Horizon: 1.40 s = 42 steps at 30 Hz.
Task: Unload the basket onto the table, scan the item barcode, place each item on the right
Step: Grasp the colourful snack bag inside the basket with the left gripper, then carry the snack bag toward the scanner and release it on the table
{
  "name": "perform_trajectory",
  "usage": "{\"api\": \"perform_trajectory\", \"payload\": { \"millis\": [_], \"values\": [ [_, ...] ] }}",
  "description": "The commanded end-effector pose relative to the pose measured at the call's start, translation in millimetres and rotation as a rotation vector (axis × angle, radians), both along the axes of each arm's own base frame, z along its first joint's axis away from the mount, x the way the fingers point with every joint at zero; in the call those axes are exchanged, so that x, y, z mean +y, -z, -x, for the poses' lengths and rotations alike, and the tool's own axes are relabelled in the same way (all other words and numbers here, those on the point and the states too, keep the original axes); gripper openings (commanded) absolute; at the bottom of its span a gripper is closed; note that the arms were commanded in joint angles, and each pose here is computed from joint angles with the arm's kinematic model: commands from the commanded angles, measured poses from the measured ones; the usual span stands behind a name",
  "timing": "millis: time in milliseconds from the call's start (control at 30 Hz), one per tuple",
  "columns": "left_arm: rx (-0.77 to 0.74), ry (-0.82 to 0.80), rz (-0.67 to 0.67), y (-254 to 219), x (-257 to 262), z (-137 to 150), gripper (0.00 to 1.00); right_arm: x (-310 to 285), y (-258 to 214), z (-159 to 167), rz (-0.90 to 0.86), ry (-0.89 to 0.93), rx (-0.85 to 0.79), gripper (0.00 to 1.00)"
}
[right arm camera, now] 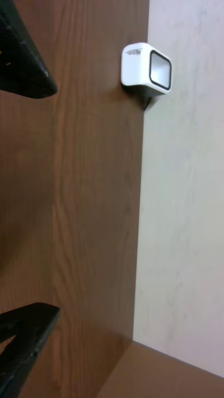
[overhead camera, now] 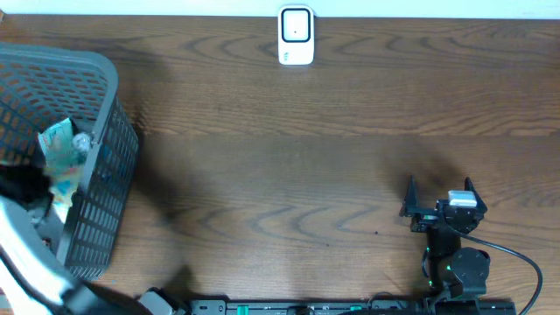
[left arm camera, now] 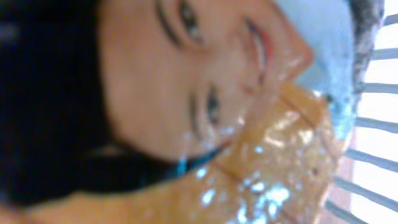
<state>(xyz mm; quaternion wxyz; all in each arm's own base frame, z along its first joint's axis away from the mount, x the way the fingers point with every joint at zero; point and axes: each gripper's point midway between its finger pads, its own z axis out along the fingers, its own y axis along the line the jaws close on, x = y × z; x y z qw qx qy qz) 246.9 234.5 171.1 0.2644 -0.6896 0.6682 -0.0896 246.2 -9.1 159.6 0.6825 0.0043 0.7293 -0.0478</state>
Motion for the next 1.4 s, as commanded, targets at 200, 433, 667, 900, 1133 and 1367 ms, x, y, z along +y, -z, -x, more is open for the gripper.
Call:
{"api": "perform_trajectory", "payload": {
  "millis": [200,433,667,900,1133,1367],
  "values": [
    [-0.421,0.045,-0.432,-186.8,-43.7,21.4,0.07,2.0,-0.1,0.2,0.009,-0.009,-0.001,0.99],
    [-0.751,0.607,-0.315,-235.5,-184.0,-36.2,0.07,1.9,-0.1,0.2,0.009,-0.009,-0.001,0.99],
    [-0.506,1.028,-0.199,-148.8,-309.5,-94.3,0.07,2.0,-0.1,0.2,0.009,-0.009,-0.001,0.99],
    [-0.182,1.167,-0.186,-41.7,-377.1,-119.7,0.07,1.9,-0.1,0.2,0.009,-0.009,-0.001,0.99],
    [0.020,1.278,-0.122,64.5,-430.8,-134.1,0.07,1.9,-0.1,0.2,0.009,-0.009,-0.001,0.99],
    [0.059,1.362,0.012,132.2,-494.0,-126.3,0.07,2.0,-0.1,0.2,0.009,-0.009,-0.001,0.99]
  ]
}}
